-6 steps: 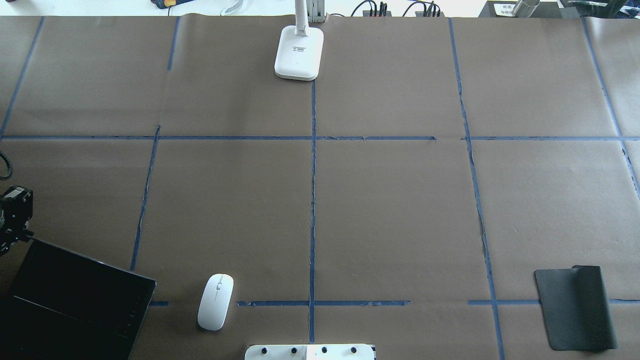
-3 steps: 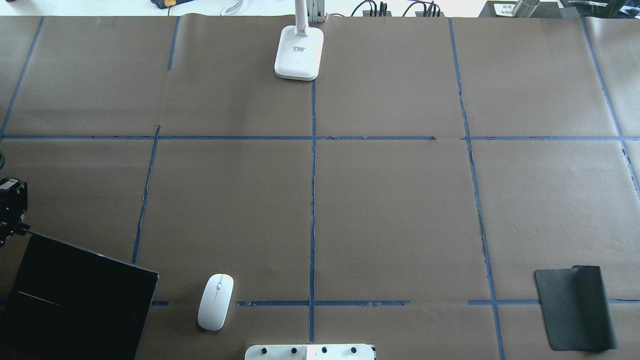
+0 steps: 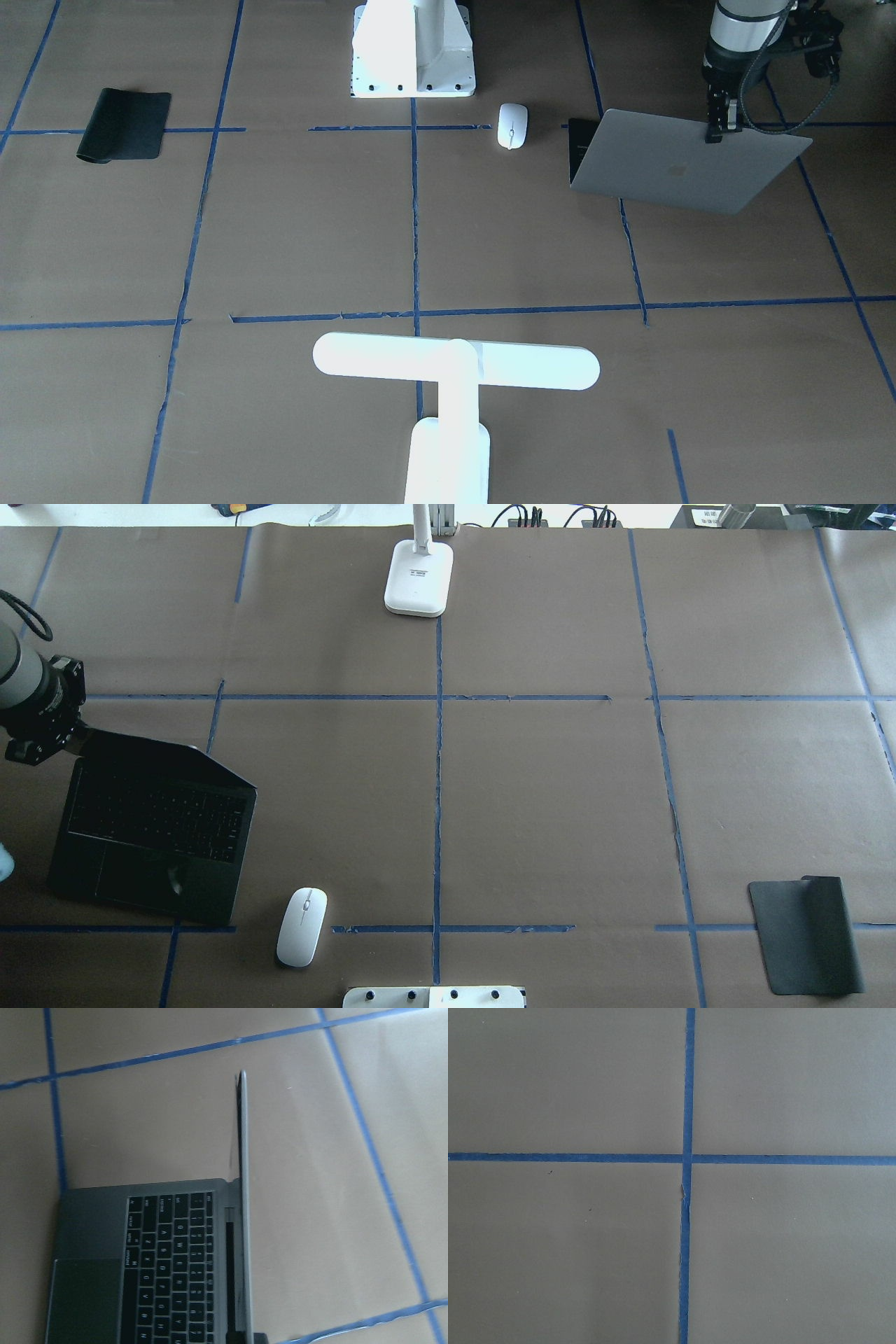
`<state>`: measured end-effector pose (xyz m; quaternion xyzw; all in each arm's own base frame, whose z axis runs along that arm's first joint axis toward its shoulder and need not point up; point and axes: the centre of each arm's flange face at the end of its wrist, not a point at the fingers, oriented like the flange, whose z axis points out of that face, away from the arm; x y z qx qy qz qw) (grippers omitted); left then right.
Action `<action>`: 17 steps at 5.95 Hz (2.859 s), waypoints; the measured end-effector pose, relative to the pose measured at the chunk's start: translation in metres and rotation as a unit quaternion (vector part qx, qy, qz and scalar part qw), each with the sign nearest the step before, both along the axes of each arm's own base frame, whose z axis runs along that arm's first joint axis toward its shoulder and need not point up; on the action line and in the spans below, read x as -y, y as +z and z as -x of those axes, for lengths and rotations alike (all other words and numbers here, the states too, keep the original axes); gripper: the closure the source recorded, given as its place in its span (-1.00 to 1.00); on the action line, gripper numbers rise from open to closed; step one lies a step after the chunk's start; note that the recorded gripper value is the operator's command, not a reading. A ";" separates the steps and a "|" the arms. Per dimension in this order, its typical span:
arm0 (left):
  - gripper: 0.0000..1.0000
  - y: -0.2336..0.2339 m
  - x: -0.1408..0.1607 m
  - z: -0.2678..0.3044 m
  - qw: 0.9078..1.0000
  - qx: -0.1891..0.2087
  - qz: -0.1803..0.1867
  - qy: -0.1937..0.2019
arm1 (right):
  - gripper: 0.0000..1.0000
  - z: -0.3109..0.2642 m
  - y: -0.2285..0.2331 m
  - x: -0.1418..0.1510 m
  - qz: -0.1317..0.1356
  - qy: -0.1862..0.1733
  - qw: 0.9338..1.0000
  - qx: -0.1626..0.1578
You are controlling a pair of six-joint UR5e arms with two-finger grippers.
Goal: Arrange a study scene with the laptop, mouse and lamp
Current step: 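Push the laptop with the left gripper toward the table center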
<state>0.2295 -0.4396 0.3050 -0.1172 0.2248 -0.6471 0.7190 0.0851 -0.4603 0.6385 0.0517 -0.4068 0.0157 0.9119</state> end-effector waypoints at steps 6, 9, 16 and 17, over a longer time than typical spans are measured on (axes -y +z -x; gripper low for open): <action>1.00 -0.082 0.129 -0.070 0.998 -0.008 0.019 -0.060 | -1.00 0.000 0.003 0.000 0.003 0.000 1.000 0.000; 1.00 -0.140 0.131 -0.128 0.996 -0.034 0.034 -0.082 | -1.00 0.000 0.004 0.001 0.003 0.000 1.000 -0.001; 1.00 -0.218 0.132 -0.230 0.988 -0.075 0.066 -0.119 | -1.00 0.000 0.008 0.000 0.007 0.000 1.000 -0.002; 1.00 -0.217 0.136 -0.235 0.988 -0.079 0.064 -0.119 | -1.00 0.000 0.007 0.000 0.006 0.000 1.000 -0.002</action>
